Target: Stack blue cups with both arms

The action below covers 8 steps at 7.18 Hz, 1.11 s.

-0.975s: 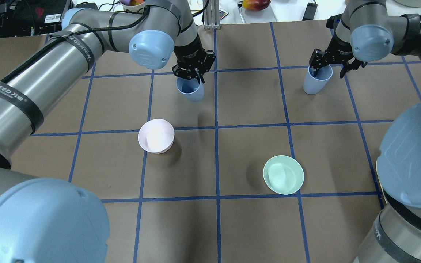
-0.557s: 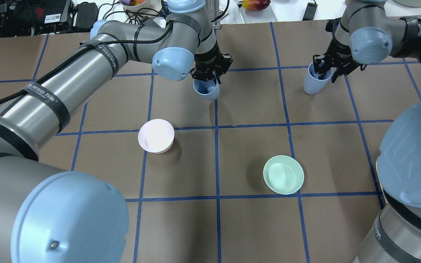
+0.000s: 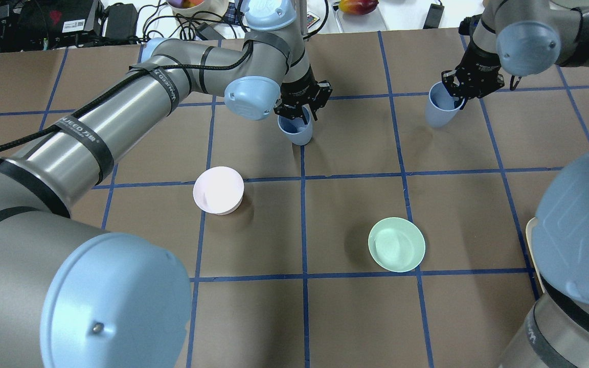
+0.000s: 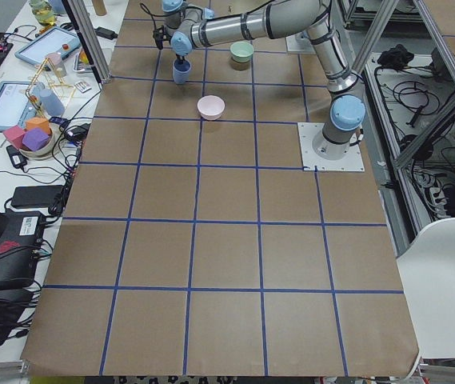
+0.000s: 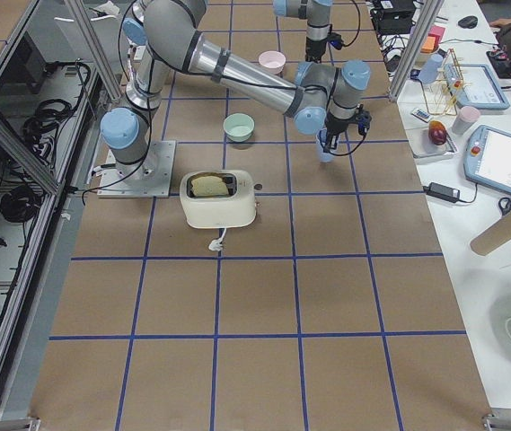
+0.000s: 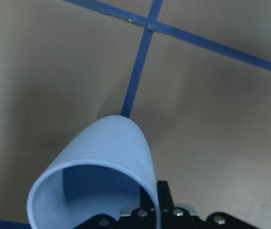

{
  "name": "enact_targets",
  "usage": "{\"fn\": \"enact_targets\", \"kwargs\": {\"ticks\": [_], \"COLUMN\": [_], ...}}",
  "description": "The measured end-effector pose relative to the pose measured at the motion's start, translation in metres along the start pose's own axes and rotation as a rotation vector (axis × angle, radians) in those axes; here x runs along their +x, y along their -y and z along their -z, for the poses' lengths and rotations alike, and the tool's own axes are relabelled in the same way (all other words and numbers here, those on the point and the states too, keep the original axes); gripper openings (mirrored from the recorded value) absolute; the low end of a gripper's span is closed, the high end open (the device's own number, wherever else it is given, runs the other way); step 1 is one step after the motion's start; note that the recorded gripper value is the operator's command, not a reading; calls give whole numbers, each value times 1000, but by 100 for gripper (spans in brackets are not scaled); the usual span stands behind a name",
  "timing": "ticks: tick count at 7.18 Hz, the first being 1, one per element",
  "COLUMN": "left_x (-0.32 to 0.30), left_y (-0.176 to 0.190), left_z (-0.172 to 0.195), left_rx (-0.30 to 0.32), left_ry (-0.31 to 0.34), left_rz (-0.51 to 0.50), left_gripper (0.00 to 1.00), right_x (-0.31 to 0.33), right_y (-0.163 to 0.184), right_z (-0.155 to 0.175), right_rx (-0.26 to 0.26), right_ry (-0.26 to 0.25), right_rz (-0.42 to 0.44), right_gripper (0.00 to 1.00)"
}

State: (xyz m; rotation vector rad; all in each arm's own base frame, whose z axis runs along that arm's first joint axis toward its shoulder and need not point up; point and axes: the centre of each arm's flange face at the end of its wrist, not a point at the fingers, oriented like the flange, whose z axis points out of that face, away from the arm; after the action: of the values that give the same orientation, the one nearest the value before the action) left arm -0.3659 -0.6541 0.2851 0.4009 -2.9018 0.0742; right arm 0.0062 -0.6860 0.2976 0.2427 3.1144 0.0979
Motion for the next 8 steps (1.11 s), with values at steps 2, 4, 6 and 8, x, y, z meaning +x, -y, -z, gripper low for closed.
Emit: {"fn": "enact_targets", "kwargs": {"ticks": [2,4,6,8], "left_x": [-3,-70,-139,-184], "left_y": [13,27,-11,-71], "left_z": [74,154,216,238], "left_rx": [37,-2,-107,-114], "left_ry": [-17,45,99,143], "left_rz": [-6,-55,-169,-212], "left_gripper": [100,97,97,97], "right_x": [-19,-85,-159,-216], "right_y": [-9,-31,-59,-82], "right_z": [45,81,94,94], "right_rx": [-36,-29,-23,-25], "right_ry": [28,26,61,95], "right_rz": [-15,-59,-126,-194], "right_gripper": [0,0,0,0]}}
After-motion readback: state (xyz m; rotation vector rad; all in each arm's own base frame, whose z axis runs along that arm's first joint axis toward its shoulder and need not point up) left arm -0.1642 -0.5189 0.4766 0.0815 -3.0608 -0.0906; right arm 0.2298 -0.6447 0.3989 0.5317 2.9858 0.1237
